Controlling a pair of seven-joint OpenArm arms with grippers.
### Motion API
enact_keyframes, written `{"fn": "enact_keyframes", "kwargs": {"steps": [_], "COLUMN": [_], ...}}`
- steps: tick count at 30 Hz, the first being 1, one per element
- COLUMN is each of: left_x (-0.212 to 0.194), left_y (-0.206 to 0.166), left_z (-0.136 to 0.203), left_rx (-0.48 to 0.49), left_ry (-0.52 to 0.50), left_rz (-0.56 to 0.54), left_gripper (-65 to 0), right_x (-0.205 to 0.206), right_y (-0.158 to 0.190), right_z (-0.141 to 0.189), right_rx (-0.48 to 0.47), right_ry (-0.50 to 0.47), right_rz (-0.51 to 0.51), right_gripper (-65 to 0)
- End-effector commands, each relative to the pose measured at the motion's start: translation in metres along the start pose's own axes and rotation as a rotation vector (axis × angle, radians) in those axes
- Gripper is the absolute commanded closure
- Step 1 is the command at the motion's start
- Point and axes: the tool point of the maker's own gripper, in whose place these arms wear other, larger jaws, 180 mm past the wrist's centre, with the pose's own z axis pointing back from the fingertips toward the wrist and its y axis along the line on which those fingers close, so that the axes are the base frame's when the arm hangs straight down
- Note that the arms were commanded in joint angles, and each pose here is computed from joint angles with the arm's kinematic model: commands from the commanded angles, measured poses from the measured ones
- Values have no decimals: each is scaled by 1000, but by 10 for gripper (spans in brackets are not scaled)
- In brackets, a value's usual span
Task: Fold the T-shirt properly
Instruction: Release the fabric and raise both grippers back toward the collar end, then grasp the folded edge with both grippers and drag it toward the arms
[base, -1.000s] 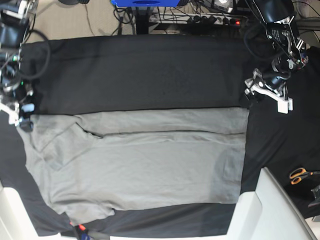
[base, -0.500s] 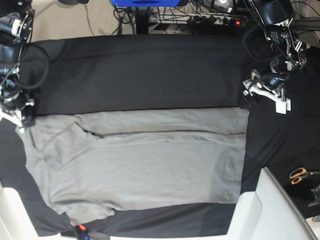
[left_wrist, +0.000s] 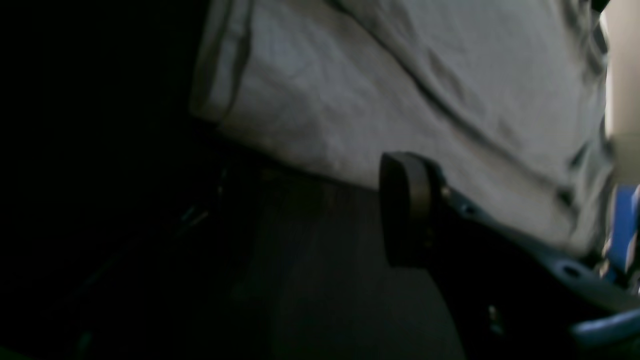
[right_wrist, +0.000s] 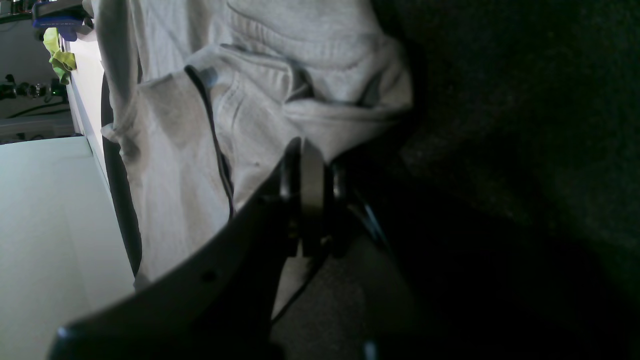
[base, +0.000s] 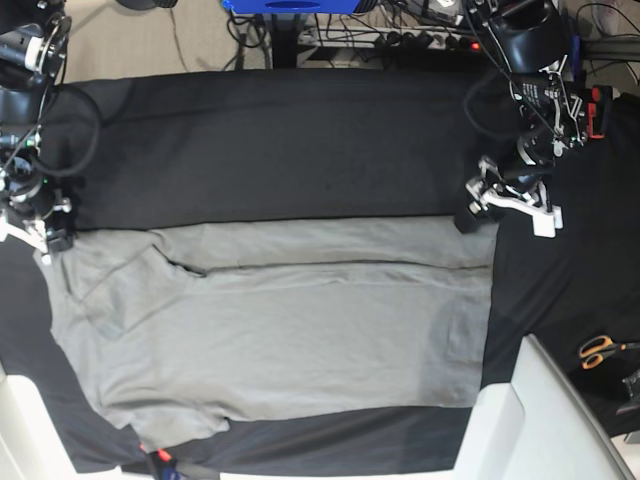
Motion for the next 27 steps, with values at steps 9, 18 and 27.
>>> {"fn": "enact_keyframes", "kwargs": {"steps": [9,18,27], "left_x": [9,17,16], "left_y": [10,-4,-4], "left_z": [-5,-23,-30], "left_rx": [42,12,11], "left_ry": [-62,-61,-44], "left_rz": [61,84,107], "left_gripper": [-352,-349,0], "right_x": [8,8,9], "right_y": [8,8,11], "right_z": [0,0,0], "right_rx": [17,17,22], "right_ry": [-5,-5,-7], "right_rz": [19,19,26], "right_gripper": [-6,-6,-5]}}
